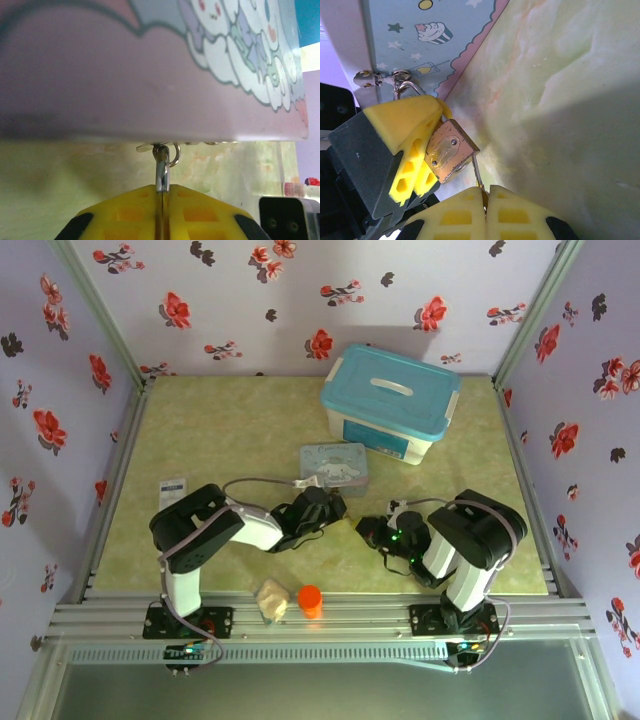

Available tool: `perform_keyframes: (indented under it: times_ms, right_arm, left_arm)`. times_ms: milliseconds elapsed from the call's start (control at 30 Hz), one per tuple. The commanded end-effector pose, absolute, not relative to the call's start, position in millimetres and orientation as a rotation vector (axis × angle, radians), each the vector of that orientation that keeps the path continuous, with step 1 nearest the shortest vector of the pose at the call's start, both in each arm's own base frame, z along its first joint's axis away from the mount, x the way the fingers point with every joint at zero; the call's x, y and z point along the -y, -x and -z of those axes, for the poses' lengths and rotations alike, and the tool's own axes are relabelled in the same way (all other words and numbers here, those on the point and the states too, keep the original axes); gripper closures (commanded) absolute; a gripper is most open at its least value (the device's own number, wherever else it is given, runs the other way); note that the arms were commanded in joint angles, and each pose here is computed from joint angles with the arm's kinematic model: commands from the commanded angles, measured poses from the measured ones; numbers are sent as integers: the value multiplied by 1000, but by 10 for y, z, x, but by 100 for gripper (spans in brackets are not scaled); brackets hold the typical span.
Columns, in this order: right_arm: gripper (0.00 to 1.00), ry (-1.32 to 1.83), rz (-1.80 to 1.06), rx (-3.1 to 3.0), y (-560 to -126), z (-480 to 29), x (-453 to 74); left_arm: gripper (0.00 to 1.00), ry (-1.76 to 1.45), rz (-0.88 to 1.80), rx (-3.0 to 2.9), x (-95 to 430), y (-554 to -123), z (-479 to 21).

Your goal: Unlock the padlock with the key

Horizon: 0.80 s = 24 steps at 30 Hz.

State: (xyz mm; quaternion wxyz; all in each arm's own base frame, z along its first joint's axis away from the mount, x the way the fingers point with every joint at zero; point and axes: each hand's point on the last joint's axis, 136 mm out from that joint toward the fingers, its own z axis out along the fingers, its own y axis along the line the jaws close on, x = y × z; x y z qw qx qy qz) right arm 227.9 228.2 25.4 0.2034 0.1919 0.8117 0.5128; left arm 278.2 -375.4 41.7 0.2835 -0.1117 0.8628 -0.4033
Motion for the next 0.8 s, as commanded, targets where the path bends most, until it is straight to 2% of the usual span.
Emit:
perform_keyframes:
  times_ms: [0, 400, 767]
  right_arm:
    - [100, -510, -1494, -2250, -2284, -324, -2372]
    - [100, -469, -1516, -2220, -2293, -428, -2399]
    - [100, -445, -1513, -2163, -2355, -556, -2366]
  left_arm:
    - [100, 366, 1121, -2294, 3696, -2776, -472]
    - [100, 370, 1242, -2256, 3804, -2803, -568]
    - [100, 370, 1193, -2262, 3727, -2802, -532]
